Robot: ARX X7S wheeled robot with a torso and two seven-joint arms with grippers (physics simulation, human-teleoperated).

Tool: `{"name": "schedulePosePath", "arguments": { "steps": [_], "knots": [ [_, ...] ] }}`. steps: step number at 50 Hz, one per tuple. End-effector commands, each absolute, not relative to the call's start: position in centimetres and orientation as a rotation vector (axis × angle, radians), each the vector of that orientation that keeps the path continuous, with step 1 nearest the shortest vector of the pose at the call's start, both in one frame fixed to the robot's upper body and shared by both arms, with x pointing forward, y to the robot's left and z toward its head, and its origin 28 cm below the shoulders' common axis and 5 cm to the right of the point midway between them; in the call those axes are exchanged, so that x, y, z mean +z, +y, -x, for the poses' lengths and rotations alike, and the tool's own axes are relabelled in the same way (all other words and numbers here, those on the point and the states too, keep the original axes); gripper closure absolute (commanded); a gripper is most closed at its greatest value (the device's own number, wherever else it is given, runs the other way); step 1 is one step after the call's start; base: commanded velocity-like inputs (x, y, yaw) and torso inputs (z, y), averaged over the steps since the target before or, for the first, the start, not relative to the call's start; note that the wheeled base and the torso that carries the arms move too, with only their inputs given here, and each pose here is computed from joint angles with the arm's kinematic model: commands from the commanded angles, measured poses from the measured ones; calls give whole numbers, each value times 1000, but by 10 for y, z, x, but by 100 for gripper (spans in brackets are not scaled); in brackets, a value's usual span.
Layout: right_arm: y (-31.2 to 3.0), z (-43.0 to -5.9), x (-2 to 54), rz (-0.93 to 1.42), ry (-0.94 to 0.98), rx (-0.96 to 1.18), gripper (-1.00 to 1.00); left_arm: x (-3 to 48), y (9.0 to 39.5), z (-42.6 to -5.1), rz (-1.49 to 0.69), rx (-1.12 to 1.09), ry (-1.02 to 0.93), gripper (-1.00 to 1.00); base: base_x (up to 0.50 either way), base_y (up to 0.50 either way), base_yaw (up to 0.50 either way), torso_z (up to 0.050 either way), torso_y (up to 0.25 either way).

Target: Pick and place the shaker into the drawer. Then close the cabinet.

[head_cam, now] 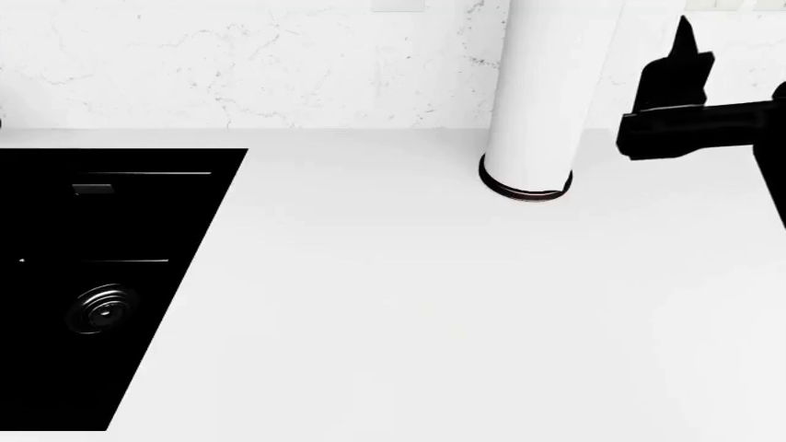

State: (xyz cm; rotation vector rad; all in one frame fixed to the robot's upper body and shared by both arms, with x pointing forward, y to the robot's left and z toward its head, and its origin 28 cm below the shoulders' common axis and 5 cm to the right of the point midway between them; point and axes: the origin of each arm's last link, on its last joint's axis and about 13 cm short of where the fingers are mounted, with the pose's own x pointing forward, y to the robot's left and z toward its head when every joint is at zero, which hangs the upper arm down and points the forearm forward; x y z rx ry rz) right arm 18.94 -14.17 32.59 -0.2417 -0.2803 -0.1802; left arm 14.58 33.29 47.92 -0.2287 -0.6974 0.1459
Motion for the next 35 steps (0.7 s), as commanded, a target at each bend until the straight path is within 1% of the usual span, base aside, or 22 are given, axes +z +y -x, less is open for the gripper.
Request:
{"name": "schedulePosePath", "arguments": {
  "steps": [1, 17, 35],
  "knots": [
    [-141, -190, 323, 245, -272, -177, -100, 491, 315, -161, 190, 99, -686, -100, 0, 0, 0, 0, 0],
    [-142, -191, 320, 251, -264, -172, -100, 497, 280, -176, 107, 25, -671, -100, 0, 0, 0, 1, -3],
    [-140, -190, 322, 262, -261, -166, -100, 504, 249, -189, 24, -1, -663, -100, 0, 0, 0, 1, -3]
  ]
}}
